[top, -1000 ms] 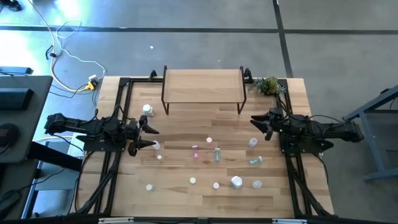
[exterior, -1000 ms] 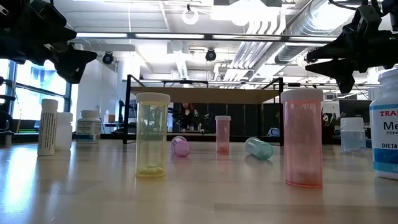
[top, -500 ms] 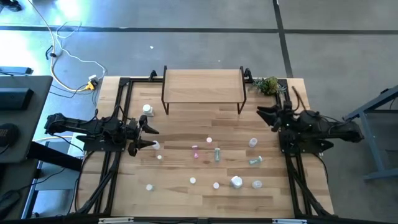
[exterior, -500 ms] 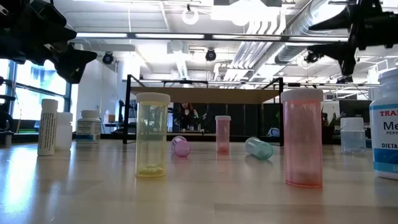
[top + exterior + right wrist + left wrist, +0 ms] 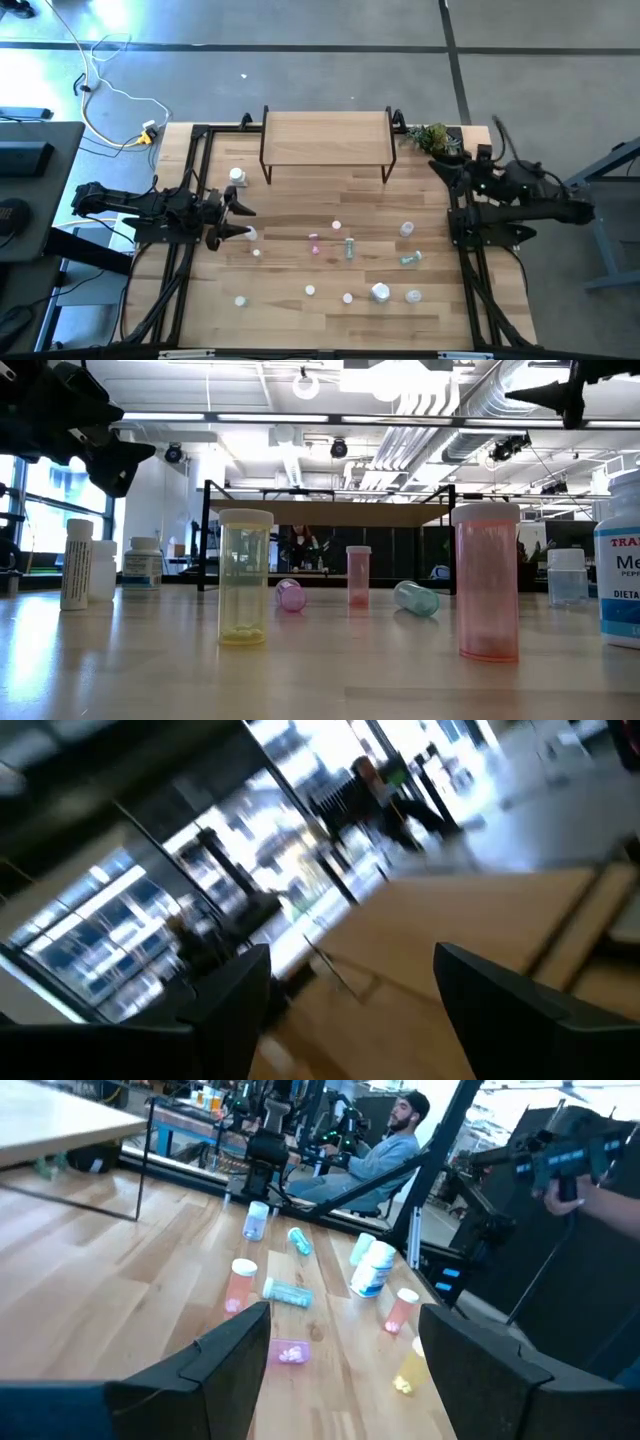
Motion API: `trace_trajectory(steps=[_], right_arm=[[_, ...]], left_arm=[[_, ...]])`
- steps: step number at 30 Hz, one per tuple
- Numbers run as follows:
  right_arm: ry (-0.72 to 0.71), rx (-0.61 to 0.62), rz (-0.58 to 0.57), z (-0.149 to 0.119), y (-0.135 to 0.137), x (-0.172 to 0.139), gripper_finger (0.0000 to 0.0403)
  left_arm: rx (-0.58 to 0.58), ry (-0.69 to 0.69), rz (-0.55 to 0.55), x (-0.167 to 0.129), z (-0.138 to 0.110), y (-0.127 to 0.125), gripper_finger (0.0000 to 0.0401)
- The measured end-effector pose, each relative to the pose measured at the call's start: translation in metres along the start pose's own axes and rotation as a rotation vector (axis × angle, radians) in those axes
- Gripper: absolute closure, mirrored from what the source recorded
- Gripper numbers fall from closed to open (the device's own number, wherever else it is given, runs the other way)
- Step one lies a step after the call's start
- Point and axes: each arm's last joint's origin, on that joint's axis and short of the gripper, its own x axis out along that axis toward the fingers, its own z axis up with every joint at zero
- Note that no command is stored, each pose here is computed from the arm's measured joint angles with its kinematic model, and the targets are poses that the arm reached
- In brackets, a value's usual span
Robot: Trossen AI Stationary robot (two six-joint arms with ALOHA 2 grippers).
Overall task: Pick and place medicine bottles onto shelf by color
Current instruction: Put the right transparent medicine bottle on the shelf
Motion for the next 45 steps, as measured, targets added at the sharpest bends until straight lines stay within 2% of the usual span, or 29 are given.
trace_trajectory(steps=[5, 11, 17, 24, 31, 45], right_arm=[[0.287, 0.037, -0.161, 0.001, 0.010, 0.010, 0.0130], [0.632, 0.093, -0.289, -0.009, 0.025, 0.031, 0.0130], [0.833, 0.153, -0.425, -0.025, 0.032, 0.053, 0.0130], [0.920, 0.243, -0.657, -0.049, 0.029, 0.070, 0.0130], [0.984, 0.271, -0.793, -0.072, 0.032, 0.083, 0.0130], [1.019, 0.231, -1.096, -0.120, 0.023, 0.110, 0.0130]], left_arm=[[-0.041, 0.000, 0.001, 0.000, 0.000, 0.000, 0.0153], [-0.049, 0.000, 0.000, 0.000, 0.000, 0.000, 0.0153], [-0.048, -0.001, 0.000, 0.000, 0.000, 0.000, 0.0153], [-0.065, 0.002, -0.009, 0.000, 0.000, 0.000, 0.0153], [-0.128, 0.000, -0.002, 0.000, 0.000, 0.000, 0.0153], [-0.128, 0.000, 0.000, 0.000, 0.000, 0.000, 0.0153]])
